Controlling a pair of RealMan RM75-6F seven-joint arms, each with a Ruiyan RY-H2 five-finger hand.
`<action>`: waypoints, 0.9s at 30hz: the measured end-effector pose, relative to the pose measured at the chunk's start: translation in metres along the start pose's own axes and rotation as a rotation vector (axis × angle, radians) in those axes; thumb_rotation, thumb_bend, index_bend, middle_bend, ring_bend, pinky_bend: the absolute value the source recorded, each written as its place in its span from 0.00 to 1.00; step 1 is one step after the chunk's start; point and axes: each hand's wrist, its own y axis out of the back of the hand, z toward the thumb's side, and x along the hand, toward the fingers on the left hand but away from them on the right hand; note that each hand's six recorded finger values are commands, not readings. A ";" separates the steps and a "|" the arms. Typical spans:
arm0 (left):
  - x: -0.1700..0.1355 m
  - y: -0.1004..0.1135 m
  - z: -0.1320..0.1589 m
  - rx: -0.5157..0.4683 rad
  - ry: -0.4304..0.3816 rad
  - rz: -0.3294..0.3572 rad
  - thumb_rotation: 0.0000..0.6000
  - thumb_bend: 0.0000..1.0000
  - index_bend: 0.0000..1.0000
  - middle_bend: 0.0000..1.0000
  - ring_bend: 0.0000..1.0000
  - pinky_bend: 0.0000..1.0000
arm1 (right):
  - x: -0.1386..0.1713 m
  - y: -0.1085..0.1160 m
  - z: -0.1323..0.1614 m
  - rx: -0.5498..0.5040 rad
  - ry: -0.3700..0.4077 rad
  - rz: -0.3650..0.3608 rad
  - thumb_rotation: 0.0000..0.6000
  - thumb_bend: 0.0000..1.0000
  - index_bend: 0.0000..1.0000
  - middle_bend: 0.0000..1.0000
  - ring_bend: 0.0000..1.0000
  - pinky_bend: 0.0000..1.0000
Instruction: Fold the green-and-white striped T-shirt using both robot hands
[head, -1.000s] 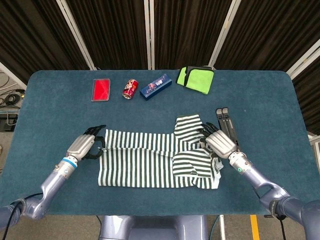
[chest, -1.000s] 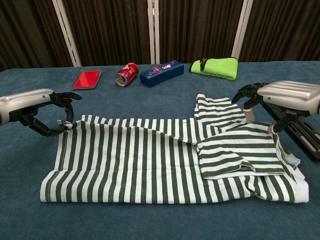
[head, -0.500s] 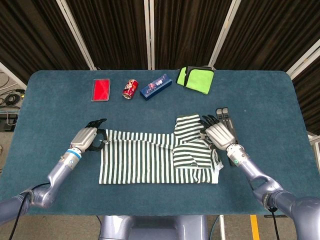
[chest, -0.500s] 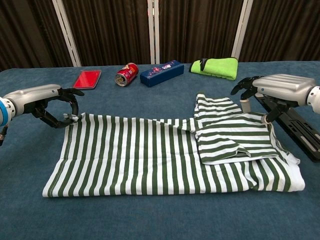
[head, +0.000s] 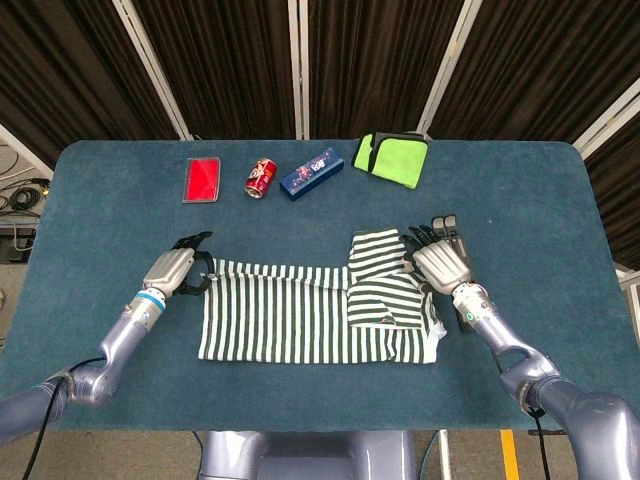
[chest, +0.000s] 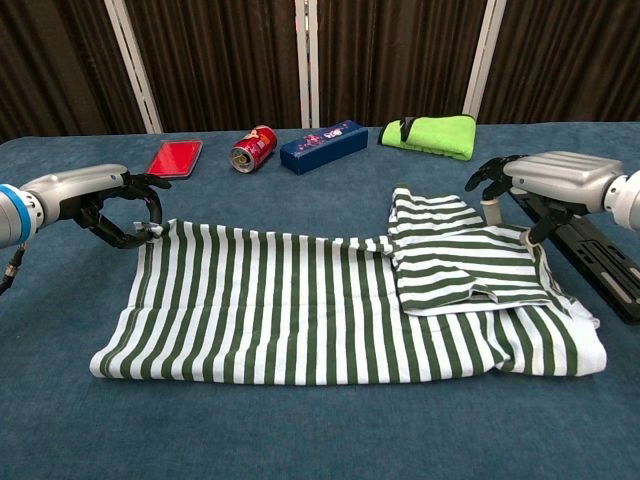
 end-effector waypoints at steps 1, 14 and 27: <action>0.001 0.000 0.000 0.002 0.000 0.000 1.00 0.62 0.80 0.00 0.00 0.00 | -0.001 0.000 0.000 -0.001 -0.002 0.000 1.00 0.40 0.75 0.15 0.00 0.00; 0.013 -0.005 -0.003 0.035 0.033 -0.018 1.00 0.62 0.79 0.00 0.00 0.00 | -0.008 -0.001 -0.003 0.003 -0.017 0.002 1.00 0.40 0.75 0.15 0.00 0.00; 0.017 -0.008 -0.003 0.080 0.052 -0.029 1.00 0.59 0.06 0.00 0.00 0.00 | -0.013 -0.007 -0.005 0.009 -0.028 0.012 1.00 0.40 0.74 0.15 0.00 0.00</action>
